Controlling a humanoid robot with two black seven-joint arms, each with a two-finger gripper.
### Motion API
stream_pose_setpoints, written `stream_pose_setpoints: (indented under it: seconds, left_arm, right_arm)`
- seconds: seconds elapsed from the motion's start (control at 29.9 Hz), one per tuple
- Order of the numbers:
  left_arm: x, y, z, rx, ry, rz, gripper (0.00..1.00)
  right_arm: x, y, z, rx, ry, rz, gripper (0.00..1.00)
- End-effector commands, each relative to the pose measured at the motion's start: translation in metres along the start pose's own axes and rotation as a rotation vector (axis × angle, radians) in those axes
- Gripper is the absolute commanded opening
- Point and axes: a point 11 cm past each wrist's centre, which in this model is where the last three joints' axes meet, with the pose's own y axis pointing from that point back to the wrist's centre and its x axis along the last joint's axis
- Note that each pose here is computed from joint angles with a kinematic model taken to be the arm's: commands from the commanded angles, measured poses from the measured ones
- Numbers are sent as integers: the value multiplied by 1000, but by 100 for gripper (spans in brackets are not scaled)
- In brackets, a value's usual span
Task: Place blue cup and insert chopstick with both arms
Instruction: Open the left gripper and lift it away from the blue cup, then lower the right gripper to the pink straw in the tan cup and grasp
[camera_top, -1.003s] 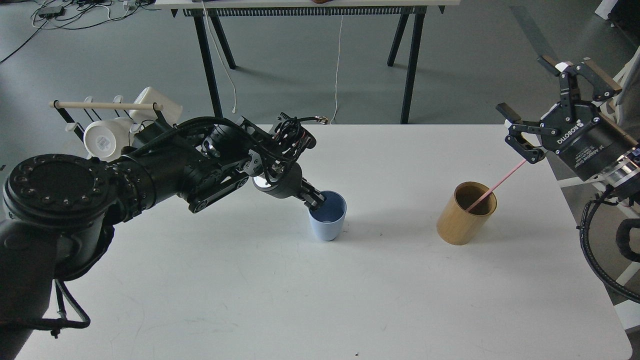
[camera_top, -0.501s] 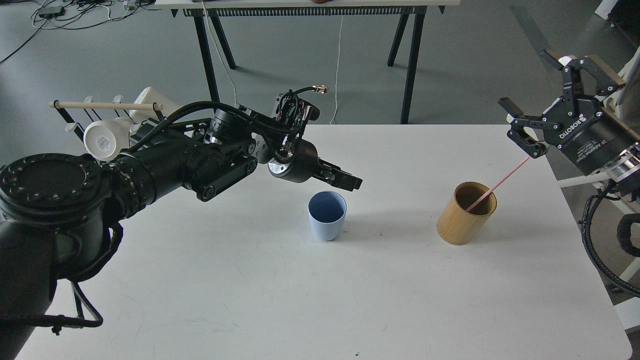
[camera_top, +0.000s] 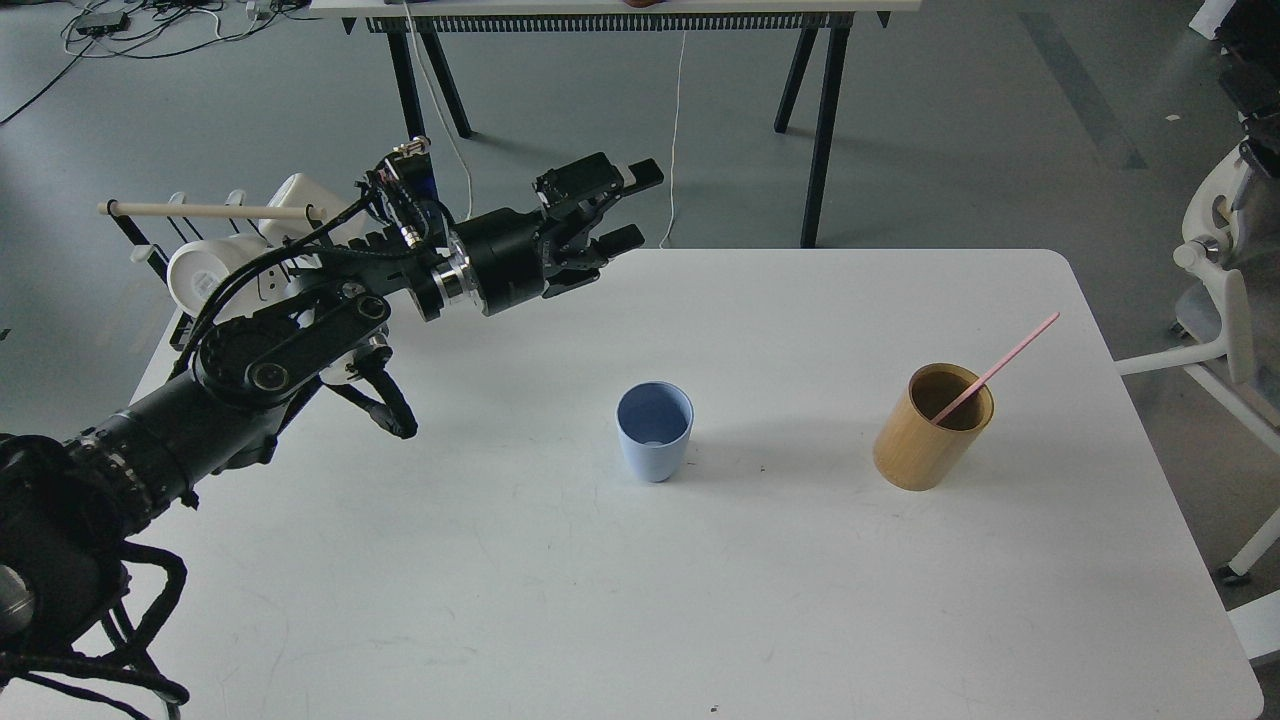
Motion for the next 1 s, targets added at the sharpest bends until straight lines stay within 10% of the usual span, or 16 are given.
stream_pose_setpoints:
  seconds: [0.0, 0.77, 0.97]
  left_arm:
    - [30, 22, 17, -136, 118, 155, 98]
    - [50, 71, -10, -175, 284, 325, 99]
    - [50, 73, -13, -168, 287, 332, 99]
  right_arm:
    - [-10, 15, 18, -25, 161, -15, 97]
    - [-148, 77, 133, -212, 205, -334, 89]
    - [-165, 85, 142, -232, 201, -372, 72]
